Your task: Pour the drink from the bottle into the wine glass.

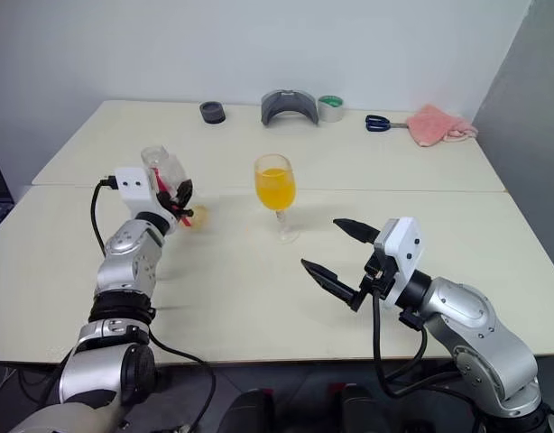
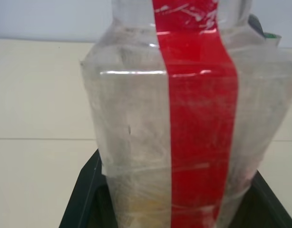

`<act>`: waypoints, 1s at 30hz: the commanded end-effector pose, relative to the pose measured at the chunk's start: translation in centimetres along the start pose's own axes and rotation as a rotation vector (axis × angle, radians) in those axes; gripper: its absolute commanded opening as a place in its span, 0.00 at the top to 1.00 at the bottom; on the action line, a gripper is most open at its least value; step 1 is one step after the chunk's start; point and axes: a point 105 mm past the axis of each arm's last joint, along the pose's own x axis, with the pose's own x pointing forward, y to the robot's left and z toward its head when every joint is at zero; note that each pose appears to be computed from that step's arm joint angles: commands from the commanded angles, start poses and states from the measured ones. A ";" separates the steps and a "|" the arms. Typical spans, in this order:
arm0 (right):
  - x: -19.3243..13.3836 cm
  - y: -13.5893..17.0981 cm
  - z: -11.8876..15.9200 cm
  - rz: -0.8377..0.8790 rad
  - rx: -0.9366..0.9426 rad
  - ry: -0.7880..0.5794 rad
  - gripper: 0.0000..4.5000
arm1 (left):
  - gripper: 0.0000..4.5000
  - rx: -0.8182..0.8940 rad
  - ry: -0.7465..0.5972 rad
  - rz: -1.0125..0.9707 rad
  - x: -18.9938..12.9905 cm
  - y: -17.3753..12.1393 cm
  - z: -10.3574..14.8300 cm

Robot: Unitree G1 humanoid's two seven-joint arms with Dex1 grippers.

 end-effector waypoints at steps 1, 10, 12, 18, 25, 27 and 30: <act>0.1 0.0 1.0 -0.003 -0.022 -0.035 0.00 | 0.61 0.042 -0.059 -0.003 0.2 0.1 1.6; 0.1 -0.1 1.1 -0.016 -0.022 -0.030 0.00 | 0.04 0.082 -0.024 0.012 -0.2 0.6 0.3; 0.1 -0.1 1.1 -0.020 -0.023 -0.027 0.00 | 0.01 0.080 -0.015 0.013 -0.3 0.7 0.1; -1.2 0.1 0.3 -0.069 0.006 0.011 0.00 | 0.01 0.062 0.051 -0.038 -2.5 0.3 -1.4; -4.9 -1.4 -2.1 -0.382 -0.029 0.154 0.00 | 0.01 0.142 0.164 -0.029 -9.0 0.7 -2.3; -5.8 -2.3 -2.9 -0.507 -0.019 0.187 0.00 | 0.01 0.123 0.168 -0.033 -10.2 0.0 -2.0; -7.1 -3.6 -4.7 -0.719 0.030 0.241 0.00 | 0.01 0.089 0.176 -0.065 -11.7 -1.8 -1.8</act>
